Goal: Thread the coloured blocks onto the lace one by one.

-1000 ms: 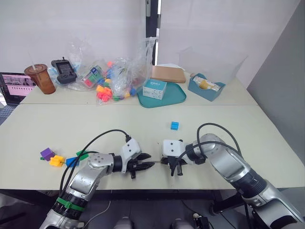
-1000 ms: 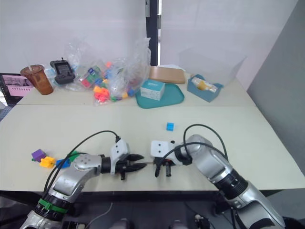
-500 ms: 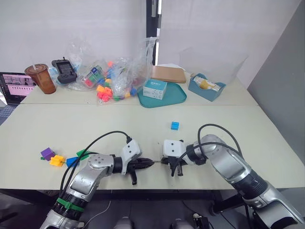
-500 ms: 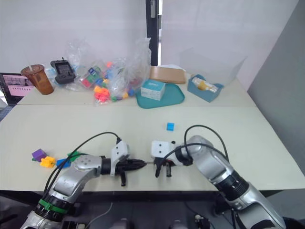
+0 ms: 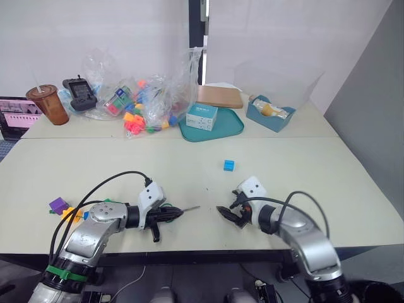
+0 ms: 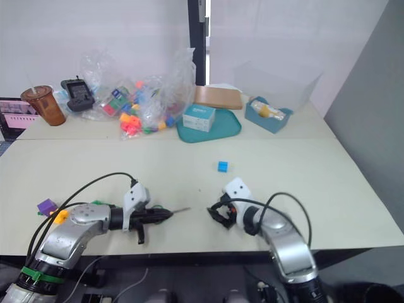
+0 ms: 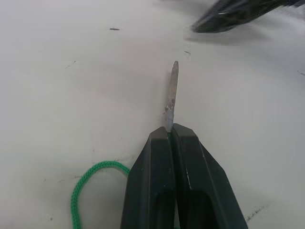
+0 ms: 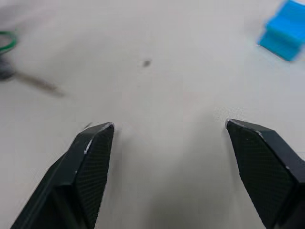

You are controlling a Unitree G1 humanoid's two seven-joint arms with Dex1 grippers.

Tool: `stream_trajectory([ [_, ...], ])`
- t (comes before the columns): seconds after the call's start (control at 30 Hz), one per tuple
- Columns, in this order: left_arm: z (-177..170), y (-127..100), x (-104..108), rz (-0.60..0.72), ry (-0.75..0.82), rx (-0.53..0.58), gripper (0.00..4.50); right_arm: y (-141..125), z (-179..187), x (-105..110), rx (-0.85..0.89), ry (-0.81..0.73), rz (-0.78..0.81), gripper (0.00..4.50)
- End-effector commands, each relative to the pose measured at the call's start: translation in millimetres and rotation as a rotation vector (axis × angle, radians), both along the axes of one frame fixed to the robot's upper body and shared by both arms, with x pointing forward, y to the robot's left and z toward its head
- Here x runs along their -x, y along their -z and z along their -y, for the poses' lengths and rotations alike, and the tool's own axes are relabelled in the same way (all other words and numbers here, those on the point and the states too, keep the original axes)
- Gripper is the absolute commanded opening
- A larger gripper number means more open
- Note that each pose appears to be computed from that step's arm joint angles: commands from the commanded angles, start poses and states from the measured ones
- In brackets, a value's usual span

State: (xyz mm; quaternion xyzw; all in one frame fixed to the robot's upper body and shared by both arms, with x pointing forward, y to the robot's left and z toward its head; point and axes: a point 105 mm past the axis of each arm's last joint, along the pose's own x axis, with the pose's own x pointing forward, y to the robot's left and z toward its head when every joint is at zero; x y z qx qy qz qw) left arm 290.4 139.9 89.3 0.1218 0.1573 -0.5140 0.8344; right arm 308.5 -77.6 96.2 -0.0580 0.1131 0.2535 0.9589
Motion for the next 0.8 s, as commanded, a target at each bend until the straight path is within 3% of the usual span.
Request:
stream_trajectory([
  [0.03, -1.5, -7.7, 0.3, 0.019, -0.011, 0.011, 0.00, -16.5, -8.9, -11.4, -0.037, 0.172, 0.127, 4.00],
  [0.2, 3.6, -9.8, 0.3, 0.024, -0.002, 0.010, 0.00, -11.2, -3.8, -46.2, -0.085, 0.438, 0.163, 4.00],
  [0.33, 3.1, -12.5, 0.6, 0.030, -0.001, 0.005, 0.00, -1.8, -2.3, -63.5, -0.092, 0.530, 0.161, 4.00],
  [0.57, 1.0, -14.6, 1.9, 0.034, -0.008, 0.001, 0.00, -6.5, -39.5, -86.7, -0.173, 0.433, 0.158, 4.00],
  [0.8, 1.0, -14.7, 2.4, 0.037, -0.019, 0.001, 0.00, -10.1, -46.9, -103.0, -0.167, 0.408, 0.171, 4.00],
])
